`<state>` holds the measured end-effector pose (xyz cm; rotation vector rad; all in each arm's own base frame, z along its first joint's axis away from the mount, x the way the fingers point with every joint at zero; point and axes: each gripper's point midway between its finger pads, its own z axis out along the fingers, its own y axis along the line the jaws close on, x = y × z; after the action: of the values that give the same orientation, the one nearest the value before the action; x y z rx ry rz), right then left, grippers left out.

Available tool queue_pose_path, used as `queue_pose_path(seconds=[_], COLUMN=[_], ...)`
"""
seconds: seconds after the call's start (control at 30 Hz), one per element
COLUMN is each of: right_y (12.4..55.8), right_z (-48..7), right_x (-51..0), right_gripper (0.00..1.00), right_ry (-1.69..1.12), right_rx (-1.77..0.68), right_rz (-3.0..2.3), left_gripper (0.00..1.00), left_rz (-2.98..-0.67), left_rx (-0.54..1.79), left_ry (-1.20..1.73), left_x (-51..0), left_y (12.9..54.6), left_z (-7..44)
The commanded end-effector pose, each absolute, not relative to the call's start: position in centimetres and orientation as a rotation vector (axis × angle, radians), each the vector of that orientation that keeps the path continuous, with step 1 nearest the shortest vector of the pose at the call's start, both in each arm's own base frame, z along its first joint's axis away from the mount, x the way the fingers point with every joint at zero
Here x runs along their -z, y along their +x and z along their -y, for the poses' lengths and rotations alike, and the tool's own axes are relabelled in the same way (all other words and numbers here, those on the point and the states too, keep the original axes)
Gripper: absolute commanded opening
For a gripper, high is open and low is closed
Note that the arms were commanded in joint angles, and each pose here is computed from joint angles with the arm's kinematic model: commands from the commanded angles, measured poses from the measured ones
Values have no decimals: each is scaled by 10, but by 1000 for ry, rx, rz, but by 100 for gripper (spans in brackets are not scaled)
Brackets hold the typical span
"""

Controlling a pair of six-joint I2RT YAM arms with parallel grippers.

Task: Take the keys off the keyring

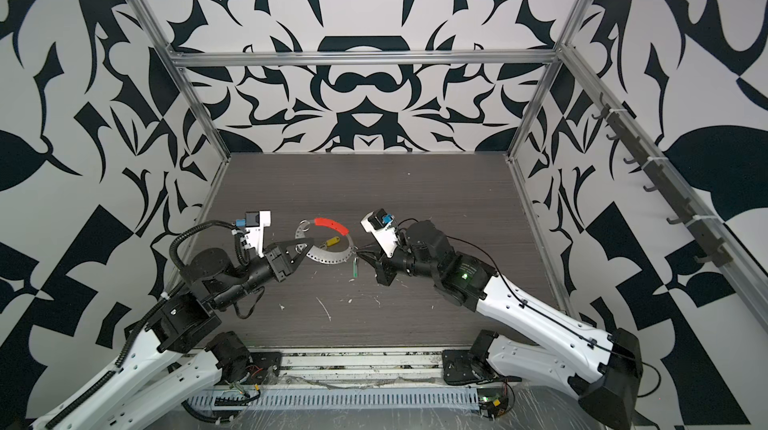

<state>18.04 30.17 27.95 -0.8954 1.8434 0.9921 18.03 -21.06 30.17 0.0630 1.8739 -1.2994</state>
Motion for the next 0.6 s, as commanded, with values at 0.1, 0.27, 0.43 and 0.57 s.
queue_pose_path(seconds=[0.1,0.27,0.43,0.57], right_y=[176,176,176,176], right_z=[-307,-307,-306,-306], right_x=[-336,-338,-341,-344], right_gripper=[0,0,0,0], right_ry=[-896,-895,-896,-904], right_rx=[-1051,-1051,-1045,-1042], right_rz=[-1657,-1651,-1643,-1637], left_gripper=[40,49,61,70], left_rz=[-1920,-1916,-1928,-1936], left_rx=[1258,1259,1260,1266], left_ry=[32,32,32,43], left_x=[-287,-287,-284,-280], left_y=[182,181,177,172], left_z=[206,204,202,200])
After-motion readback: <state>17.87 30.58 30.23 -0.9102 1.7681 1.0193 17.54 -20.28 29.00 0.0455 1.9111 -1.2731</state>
